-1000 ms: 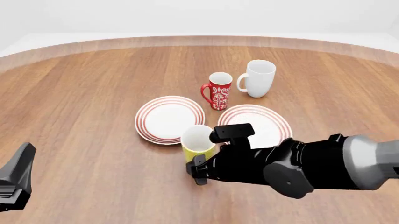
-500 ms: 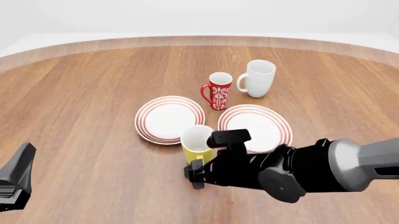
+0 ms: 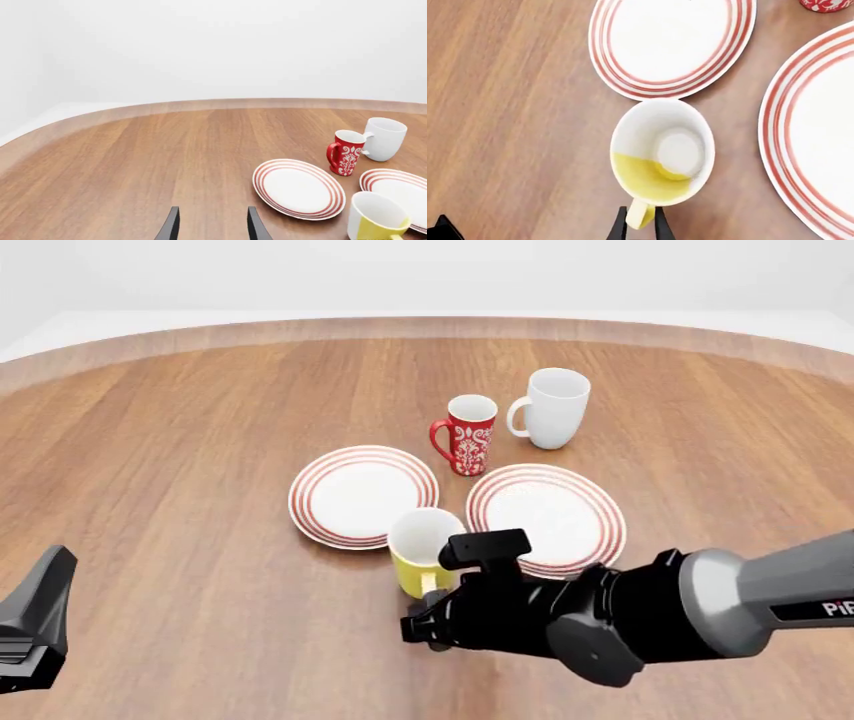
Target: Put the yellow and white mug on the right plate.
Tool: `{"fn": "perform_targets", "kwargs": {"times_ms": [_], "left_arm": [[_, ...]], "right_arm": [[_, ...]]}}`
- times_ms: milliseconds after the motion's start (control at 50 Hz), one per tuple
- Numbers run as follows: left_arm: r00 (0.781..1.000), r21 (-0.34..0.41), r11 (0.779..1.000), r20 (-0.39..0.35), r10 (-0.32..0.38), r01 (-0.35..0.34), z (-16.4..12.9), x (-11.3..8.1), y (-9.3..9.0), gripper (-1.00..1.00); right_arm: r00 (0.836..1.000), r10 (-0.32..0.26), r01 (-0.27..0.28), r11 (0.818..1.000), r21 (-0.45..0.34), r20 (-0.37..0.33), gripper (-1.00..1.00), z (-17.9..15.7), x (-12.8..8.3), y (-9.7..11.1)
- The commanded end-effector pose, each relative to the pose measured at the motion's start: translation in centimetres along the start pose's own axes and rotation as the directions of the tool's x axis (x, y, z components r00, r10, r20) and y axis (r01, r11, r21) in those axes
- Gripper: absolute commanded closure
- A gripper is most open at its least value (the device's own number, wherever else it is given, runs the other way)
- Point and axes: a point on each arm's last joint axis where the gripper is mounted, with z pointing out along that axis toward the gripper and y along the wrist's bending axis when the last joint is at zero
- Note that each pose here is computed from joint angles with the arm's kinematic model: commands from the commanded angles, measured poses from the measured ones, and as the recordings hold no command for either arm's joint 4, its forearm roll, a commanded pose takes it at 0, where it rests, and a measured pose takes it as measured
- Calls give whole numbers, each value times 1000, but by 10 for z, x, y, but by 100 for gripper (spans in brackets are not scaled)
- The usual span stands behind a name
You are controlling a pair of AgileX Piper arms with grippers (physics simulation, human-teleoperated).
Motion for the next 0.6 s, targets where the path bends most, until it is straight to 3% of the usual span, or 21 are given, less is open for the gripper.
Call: {"fn": "perform_targets", "kwargs": {"times_ms": [20, 300, 600], "left_arm": [[1000, 0, 1000, 0, 0, 0, 0, 0, 0, -100], [1000, 0, 1000, 0, 0, 0, 0, 0, 0, -100], [1000, 0, 1000, 0, 0, 0, 0, 0, 0, -100]], "right_arm": [[1000, 17, -17, 1000, 1, 4, 100, 1, 1, -1], [1000, 16, -16, 1000, 0, 6, 100, 0, 2, -2], [999, -23, 22, 999, 32, 31, 100, -25, -16, -9]]}}
